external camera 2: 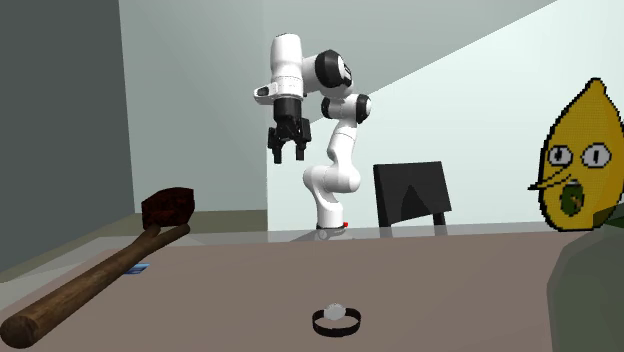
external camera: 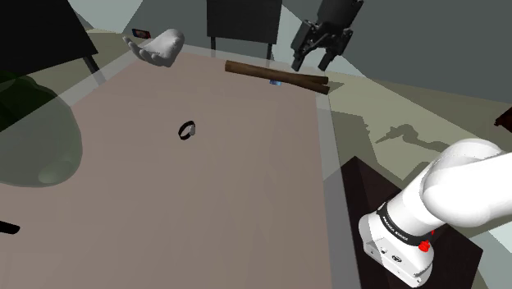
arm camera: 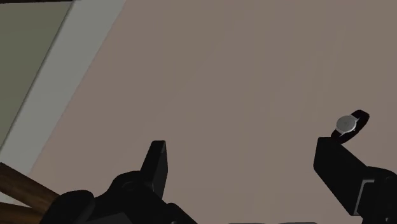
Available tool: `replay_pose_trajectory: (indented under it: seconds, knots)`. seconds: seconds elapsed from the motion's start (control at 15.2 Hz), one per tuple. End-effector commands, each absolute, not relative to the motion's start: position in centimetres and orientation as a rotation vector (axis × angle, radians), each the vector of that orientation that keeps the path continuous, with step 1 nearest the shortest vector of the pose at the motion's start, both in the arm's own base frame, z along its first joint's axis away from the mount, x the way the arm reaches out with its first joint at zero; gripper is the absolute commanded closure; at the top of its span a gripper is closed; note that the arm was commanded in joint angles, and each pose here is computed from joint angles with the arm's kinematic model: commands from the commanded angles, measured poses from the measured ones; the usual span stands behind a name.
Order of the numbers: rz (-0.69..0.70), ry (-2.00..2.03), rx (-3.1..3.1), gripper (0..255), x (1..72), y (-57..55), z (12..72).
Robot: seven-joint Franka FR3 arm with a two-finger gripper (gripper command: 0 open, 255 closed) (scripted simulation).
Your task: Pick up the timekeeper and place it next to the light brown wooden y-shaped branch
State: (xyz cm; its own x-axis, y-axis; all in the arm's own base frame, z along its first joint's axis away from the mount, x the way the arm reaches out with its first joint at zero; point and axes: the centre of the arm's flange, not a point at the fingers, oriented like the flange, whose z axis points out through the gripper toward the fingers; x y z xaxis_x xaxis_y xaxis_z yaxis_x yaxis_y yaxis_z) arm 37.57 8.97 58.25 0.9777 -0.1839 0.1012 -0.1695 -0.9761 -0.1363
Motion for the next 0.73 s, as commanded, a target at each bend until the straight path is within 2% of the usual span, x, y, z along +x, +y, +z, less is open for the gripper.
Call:
replay_pose_trajectory:
  seconds: [0.0,0.66]
  knots:
    - [-0.161,0.290,-3.001,0,39.2,10.9,56.7]
    - [-0.106,0.390,-3.022,0,47.2,20.4,50.7]
